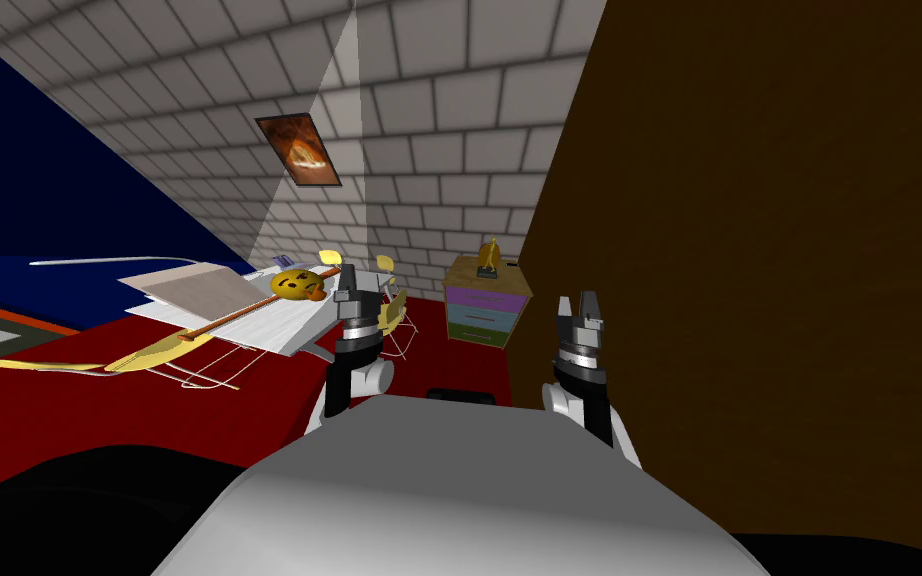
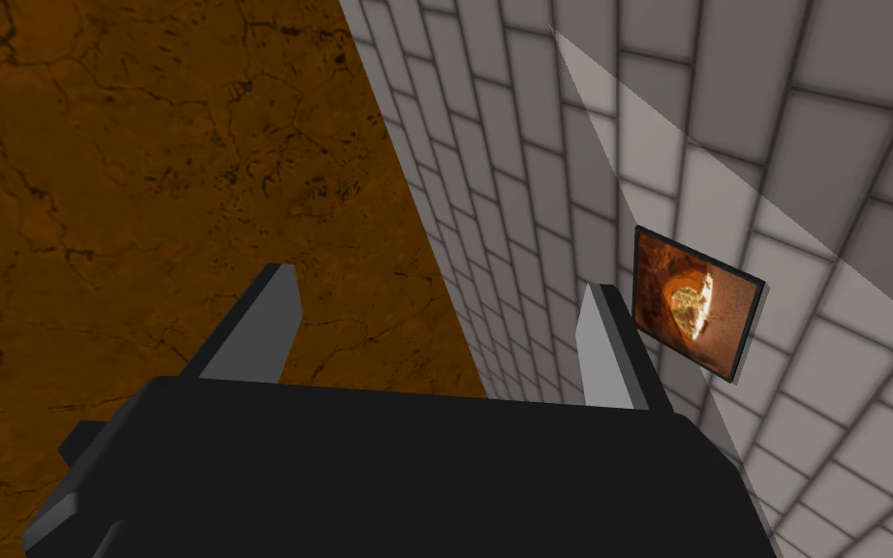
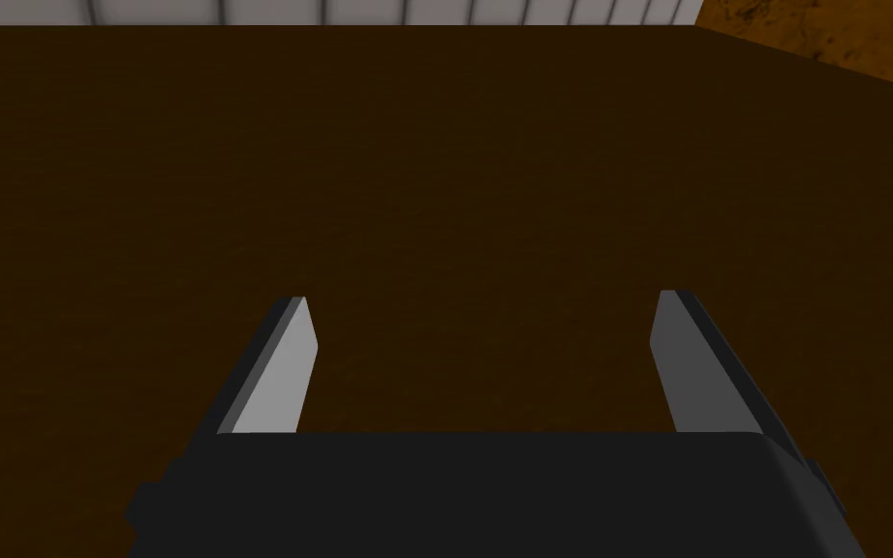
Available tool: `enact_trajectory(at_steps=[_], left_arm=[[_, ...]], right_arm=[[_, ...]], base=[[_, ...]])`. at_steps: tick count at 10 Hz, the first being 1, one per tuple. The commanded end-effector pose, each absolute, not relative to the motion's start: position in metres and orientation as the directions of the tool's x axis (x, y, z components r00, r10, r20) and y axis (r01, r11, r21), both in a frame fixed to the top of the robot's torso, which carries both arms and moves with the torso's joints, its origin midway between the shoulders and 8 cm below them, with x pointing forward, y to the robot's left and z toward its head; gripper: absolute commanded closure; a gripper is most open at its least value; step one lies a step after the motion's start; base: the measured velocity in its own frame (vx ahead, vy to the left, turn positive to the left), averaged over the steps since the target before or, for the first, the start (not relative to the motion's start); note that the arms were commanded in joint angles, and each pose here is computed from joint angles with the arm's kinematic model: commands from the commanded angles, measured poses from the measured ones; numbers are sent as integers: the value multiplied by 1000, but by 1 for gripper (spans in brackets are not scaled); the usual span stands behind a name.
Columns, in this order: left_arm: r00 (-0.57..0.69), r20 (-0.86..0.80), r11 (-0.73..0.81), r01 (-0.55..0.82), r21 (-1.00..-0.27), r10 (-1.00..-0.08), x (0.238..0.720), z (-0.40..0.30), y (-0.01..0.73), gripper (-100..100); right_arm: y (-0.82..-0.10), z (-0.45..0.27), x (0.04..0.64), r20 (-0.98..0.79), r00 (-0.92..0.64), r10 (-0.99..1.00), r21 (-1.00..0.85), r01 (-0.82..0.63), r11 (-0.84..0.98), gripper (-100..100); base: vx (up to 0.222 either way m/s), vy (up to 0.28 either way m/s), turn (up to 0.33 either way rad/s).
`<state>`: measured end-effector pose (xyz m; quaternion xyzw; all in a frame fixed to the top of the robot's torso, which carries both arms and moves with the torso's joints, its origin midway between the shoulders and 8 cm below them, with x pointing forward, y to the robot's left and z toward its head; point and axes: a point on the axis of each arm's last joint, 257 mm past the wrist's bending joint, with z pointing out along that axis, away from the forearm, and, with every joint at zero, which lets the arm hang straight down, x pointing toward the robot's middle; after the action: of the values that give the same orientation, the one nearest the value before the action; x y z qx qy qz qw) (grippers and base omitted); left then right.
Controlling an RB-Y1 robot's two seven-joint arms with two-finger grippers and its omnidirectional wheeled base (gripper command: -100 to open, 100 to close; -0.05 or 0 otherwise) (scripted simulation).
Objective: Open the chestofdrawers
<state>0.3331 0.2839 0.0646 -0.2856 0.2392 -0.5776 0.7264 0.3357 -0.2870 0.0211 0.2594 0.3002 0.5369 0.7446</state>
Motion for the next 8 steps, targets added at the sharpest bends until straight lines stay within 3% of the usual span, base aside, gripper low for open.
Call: enact_trajectory(at_steps=[1, 8], left_arm=[[218, -18, 170, 702, -691, -976, 333, 65, 284, 0], [218, -18, 170, 703, -691, -976, 333, 65, 284, 0]], right_arm=[[-287, 21, 336, -169, 243, 955, 709, -644, 289, 0], [-287, 21, 336, -169, 243, 955, 708, -644, 289, 0]], base=[[0, 0, 0], [0, 0, 0]])
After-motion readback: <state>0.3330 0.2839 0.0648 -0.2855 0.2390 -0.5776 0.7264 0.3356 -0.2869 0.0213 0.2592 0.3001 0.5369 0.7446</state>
